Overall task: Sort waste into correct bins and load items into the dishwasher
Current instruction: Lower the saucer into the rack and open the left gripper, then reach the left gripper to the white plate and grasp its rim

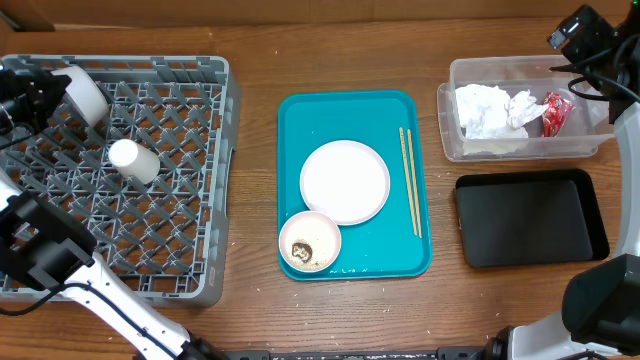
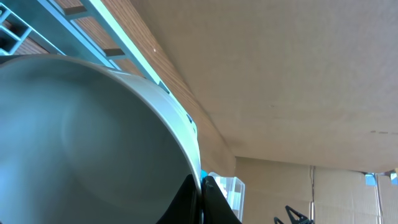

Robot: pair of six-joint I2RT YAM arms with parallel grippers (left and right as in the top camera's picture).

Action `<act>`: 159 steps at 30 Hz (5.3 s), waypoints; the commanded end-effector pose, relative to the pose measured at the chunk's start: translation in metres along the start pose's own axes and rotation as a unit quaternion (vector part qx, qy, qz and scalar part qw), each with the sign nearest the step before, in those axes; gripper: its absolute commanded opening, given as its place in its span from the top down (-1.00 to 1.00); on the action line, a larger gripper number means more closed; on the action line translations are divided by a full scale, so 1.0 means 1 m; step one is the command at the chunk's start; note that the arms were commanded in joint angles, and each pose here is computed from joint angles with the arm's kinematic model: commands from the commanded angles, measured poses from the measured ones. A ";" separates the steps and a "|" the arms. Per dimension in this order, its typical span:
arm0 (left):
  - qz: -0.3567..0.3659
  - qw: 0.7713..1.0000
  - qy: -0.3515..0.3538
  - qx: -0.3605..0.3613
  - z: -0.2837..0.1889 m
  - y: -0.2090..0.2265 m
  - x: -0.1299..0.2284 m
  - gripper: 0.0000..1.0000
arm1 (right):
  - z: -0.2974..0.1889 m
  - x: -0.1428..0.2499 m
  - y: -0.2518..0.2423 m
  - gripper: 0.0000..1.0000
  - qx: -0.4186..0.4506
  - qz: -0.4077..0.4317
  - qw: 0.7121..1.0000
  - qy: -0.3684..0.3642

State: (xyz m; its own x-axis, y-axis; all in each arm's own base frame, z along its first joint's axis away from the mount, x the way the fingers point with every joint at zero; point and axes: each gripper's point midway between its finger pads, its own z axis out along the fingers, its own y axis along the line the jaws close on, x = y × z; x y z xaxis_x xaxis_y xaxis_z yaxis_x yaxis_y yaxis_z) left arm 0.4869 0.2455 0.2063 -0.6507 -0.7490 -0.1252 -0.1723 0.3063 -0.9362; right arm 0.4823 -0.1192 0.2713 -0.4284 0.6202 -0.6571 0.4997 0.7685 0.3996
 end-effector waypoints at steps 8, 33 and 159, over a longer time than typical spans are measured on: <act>0.003 0.998 0.022 -0.061 0.013 0.026 0.015 0.92 | -0.010 -0.010 0.003 -0.99 -0.003 0.002 1.000 -0.017; -0.012 0.983 0.014 -0.182 0.003 0.066 0.016 0.91 | -0.010 -0.010 0.003 -1.00 -0.003 0.002 1.000 -0.017; 0.313 0.819 0.319 -0.360 0.291 -0.095 0.464 -0.25 | -0.022 0.004 0.056 -1.00 -0.174 0.028 0.983 0.050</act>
State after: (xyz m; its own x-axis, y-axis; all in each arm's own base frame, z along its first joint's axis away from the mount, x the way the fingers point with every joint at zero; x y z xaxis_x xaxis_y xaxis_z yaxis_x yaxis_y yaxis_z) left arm 0.4273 -0.2865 0.1721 -0.9733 0.1290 -0.1900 0.1813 0.9394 -0.2910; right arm 0.4957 -0.0615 0.2913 -0.5293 0.6217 -0.5773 0.2277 0.7596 0.6093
